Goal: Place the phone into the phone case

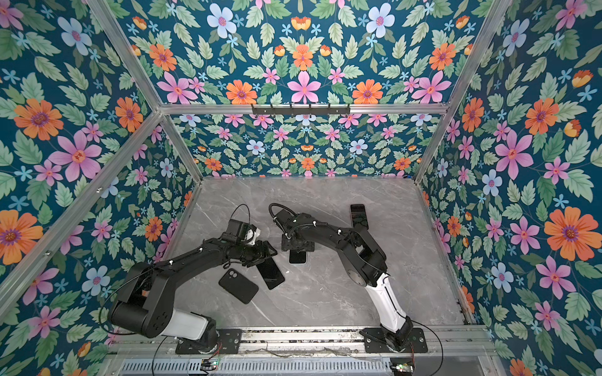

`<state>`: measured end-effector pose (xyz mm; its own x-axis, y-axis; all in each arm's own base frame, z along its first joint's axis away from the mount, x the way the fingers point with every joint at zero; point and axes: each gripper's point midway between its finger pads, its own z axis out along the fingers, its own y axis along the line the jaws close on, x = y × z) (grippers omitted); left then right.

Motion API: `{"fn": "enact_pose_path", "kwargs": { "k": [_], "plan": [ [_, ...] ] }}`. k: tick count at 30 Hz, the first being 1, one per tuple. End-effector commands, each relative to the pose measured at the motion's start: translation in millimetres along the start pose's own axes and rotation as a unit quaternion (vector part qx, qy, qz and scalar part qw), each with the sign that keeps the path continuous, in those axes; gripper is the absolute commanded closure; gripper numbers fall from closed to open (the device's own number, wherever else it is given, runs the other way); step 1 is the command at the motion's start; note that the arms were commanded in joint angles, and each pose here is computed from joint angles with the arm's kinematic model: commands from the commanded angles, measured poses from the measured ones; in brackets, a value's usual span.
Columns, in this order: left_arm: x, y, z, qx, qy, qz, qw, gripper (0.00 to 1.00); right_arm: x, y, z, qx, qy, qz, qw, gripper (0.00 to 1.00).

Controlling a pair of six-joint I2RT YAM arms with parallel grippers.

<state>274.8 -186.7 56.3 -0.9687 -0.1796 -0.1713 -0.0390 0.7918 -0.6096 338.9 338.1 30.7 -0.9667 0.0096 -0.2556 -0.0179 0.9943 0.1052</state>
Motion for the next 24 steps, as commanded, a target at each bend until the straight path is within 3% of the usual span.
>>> {"fn": "enact_pose_path", "kwargs": {
  "k": [1, 14, 24],
  "plan": [
    [0.5, 2.2, -0.6, -0.004, 0.0, 0.004, 1.0, 0.25, 2.6, -7.3, 2.1, 0.028, 0.003, 0.0, 1.0, 0.15],
    [0.7, 4.4, 0.2, 0.002, 0.0, 0.001, 1.0, 0.25, 4.2, -13.4, 4.3, 0.053, 0.008, -0.001, 0.999, 0.24],
    [-4.9, -1.1, 0.4, 0.009, -0.002, 0.002, 1.0, 0.26, -6.7, -18.0, -17.2, 0.051, -0.008, -0.005, 0.999, 0.28]
  ]
}}
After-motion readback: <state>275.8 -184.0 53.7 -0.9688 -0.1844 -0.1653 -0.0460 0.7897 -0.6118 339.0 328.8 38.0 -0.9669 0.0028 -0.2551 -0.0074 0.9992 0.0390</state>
